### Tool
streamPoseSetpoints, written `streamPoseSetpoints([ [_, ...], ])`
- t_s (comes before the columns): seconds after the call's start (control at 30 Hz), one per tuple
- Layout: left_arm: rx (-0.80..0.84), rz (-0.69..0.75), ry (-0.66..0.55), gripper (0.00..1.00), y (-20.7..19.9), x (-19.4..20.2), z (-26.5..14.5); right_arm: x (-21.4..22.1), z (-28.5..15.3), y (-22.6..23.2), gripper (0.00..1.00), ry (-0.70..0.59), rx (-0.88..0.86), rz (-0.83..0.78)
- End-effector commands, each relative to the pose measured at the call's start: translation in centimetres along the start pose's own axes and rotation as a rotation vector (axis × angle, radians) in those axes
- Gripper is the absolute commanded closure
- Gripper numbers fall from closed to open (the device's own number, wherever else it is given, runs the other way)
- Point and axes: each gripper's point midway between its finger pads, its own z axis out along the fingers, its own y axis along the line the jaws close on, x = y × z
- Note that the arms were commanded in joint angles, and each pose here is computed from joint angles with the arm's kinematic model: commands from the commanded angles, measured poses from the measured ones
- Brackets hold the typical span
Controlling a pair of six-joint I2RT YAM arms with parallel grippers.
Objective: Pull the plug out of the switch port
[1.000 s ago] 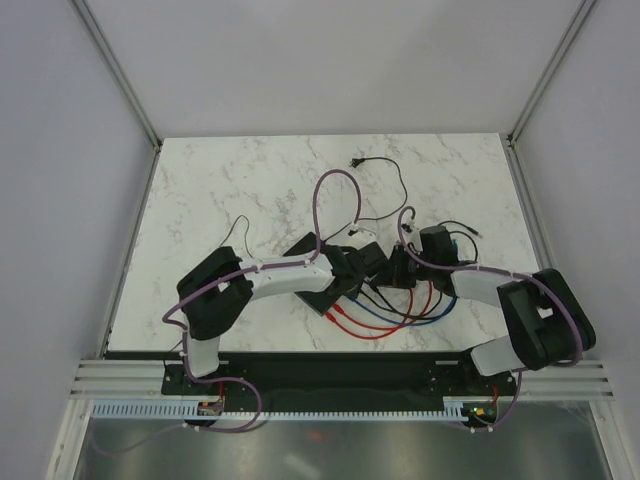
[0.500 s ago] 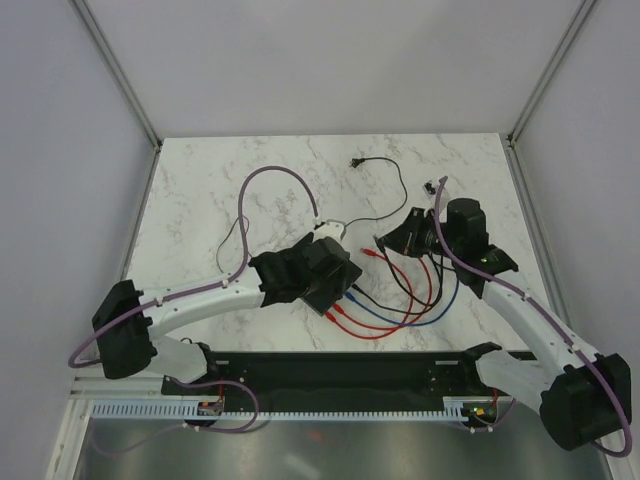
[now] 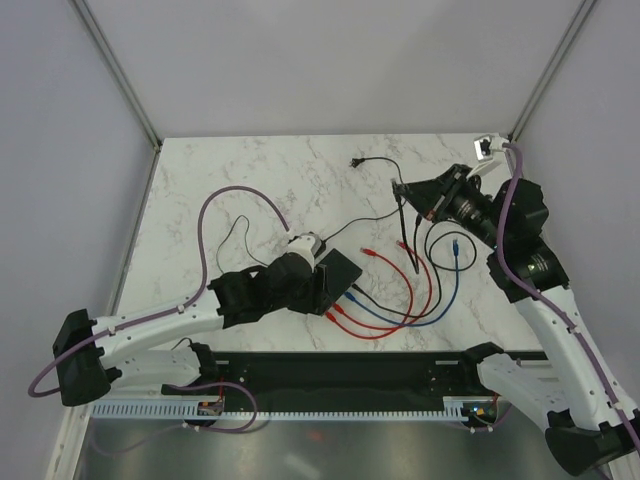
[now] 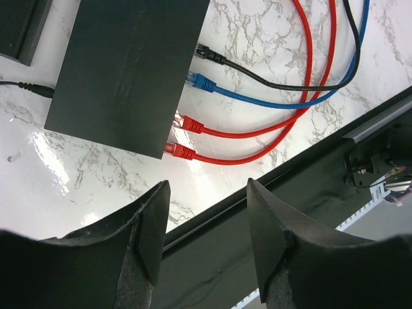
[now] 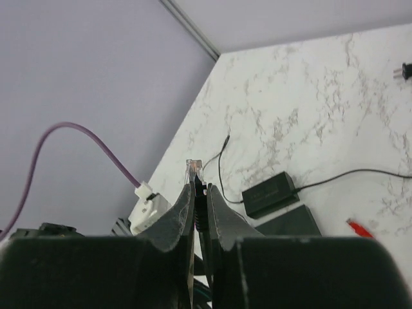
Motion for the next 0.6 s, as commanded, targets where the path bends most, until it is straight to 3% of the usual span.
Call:
streamPoseSetpoints([
  [0.0,0.071,-0.06,-0.043,0.41,-1.3,-0.9,-0.7,-4.8,0.0,2.3,1.0,-0.154,-0.026,0.004],
  [0.17,0.09,-0.061,-0.058,0.41,-1.2,-0.9,-1.3,-8.7,1.0,2.6,1.0,-0.259,0.016,-0.024],
  [0.43,0.131,-0.06,-0.076,0.41,-1.6,-1.0,-1.8,-13.3,5.3,-5.6,1.0,-0.349,0.389,-0.159],
  [0.57,0.134,-0.037,-0.066,0.41,-1.6,-0.7,-1.3,-13.8,8.1,-11.8,1.0,-0.326,0.496,-0.157],
])
